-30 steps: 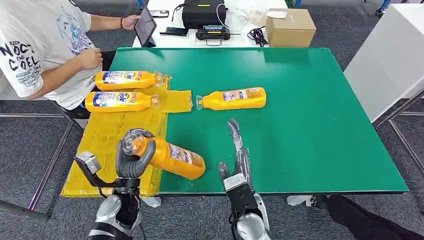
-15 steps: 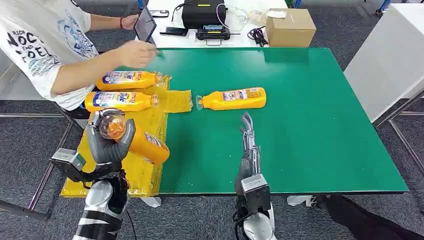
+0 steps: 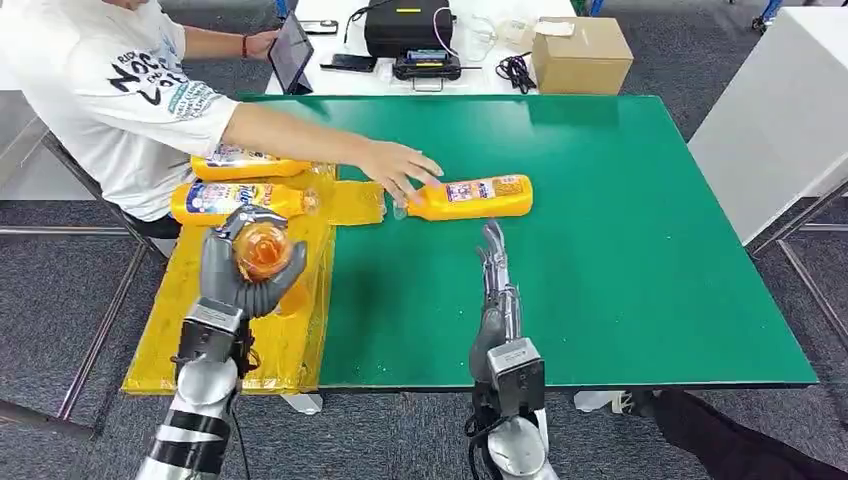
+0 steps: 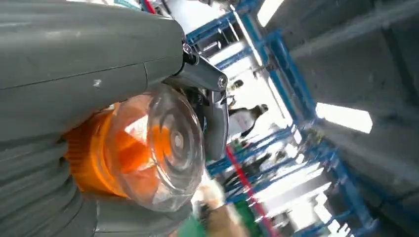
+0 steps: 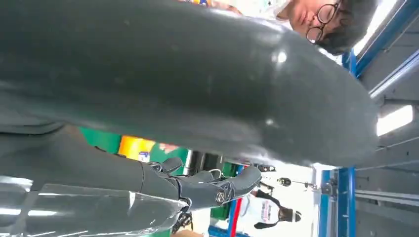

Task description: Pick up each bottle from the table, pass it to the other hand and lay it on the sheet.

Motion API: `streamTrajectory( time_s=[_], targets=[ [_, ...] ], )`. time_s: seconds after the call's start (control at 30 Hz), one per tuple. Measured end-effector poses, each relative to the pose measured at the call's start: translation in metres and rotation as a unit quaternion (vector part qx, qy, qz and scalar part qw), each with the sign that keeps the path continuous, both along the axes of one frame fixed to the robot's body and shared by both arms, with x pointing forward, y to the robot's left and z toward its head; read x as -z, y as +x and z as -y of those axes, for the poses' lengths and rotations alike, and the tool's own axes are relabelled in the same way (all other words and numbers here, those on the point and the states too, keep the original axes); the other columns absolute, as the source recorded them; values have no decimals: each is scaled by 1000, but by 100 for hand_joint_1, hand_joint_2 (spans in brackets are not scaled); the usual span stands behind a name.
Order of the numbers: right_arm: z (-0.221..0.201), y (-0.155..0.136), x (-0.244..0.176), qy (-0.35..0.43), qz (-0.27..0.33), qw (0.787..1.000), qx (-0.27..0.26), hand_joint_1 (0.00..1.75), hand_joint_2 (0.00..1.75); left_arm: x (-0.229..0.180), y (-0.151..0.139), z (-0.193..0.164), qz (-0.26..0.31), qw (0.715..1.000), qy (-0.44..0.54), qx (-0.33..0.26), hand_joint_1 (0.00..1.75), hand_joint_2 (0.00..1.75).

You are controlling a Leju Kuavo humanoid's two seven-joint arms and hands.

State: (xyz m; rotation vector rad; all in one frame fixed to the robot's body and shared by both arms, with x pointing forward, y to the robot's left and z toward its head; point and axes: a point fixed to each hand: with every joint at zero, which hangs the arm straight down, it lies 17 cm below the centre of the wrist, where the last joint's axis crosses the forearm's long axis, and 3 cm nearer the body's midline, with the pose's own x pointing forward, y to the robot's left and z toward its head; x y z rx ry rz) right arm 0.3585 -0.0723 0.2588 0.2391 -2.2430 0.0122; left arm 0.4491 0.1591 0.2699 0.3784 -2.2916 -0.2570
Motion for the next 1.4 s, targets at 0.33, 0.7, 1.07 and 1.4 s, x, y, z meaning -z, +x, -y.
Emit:
streamTrajectory(
  time_s=[0.33,0.7,1.07,1.4],
  targets=[
    [-4,1,0,-4,-1,1000,-15,0,0,44,11,50,-27,985,171,22,175,175],
    [-11,0,5,-8,-10,999,-39,0,0,102,16,82,-78,956,275,63,175,175],
    [-10,2,8,-10,-15,999,-38,0,0,139,14,70,-117,945,299,66,175,175],
    [-13,1,10,-15,-15,999,-44,0,0,138,20,56,-101,938,330,16,175,175]
  ],
)
